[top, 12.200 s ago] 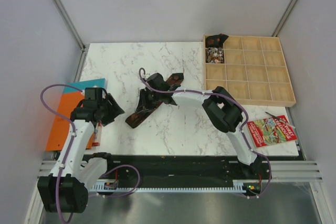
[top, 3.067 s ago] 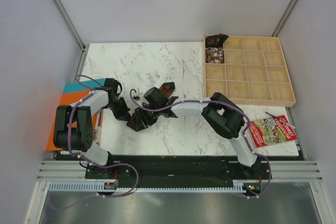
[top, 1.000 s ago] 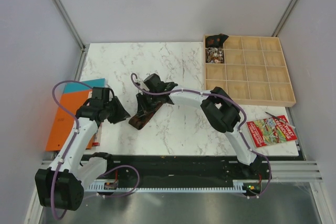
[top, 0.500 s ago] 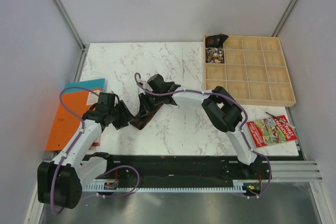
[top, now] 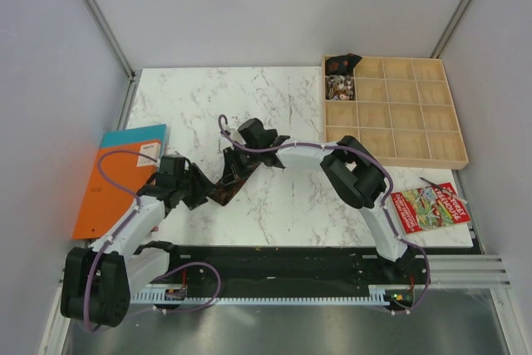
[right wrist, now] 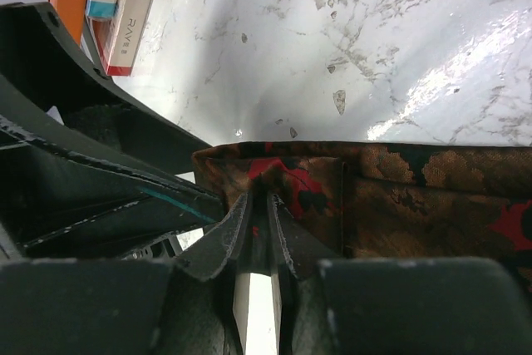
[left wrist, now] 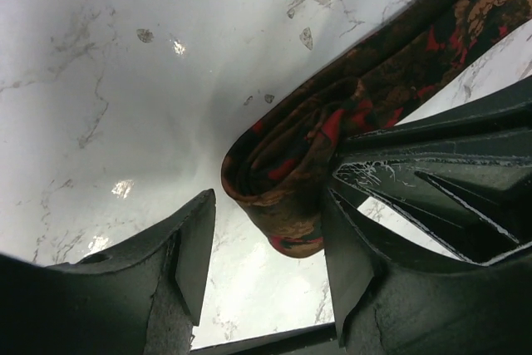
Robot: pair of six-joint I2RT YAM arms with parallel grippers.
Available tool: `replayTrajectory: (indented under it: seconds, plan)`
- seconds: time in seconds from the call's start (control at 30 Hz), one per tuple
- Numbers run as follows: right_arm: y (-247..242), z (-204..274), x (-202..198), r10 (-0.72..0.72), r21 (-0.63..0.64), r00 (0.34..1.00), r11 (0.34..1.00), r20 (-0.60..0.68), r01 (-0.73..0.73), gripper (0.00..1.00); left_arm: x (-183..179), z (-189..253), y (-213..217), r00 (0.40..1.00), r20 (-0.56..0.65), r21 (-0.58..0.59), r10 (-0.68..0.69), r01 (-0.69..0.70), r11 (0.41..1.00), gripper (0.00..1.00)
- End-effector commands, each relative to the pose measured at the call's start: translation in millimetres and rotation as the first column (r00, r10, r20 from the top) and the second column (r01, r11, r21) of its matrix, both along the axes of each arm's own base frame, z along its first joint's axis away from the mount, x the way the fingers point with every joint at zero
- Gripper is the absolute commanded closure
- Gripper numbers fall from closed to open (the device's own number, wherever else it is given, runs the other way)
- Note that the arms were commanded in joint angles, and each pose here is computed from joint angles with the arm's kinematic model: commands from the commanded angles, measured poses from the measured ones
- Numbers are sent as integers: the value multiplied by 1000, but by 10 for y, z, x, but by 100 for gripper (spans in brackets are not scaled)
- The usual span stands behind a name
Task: Roll the ties
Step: Roll the tie at the center of the board.
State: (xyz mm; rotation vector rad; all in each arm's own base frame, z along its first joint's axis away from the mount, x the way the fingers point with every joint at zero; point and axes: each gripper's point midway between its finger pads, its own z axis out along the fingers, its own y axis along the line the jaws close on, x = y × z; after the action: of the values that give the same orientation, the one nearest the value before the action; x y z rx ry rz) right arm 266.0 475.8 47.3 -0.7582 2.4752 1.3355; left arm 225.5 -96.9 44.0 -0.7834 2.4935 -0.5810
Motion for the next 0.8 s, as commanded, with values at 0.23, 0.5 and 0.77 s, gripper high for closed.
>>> replayTrajectory:
  seconds: [0.23,0.5,0.77]
  plan:
    - [-213,-323,-39,-27,-91,999,996,-33,24,81,66,-225,-76,996,20,-69,83,-81,994,40]
    - [-236,-371,-73,-25,-94,999,995,-44,21,82,120,-345,-76,993,8,-50,116,-115,992,46]
    - [-243,-362,-84,-28,-89,998,996,-53,23,83,128,-349,-82,995,-13,-13,99,-99,995,76]
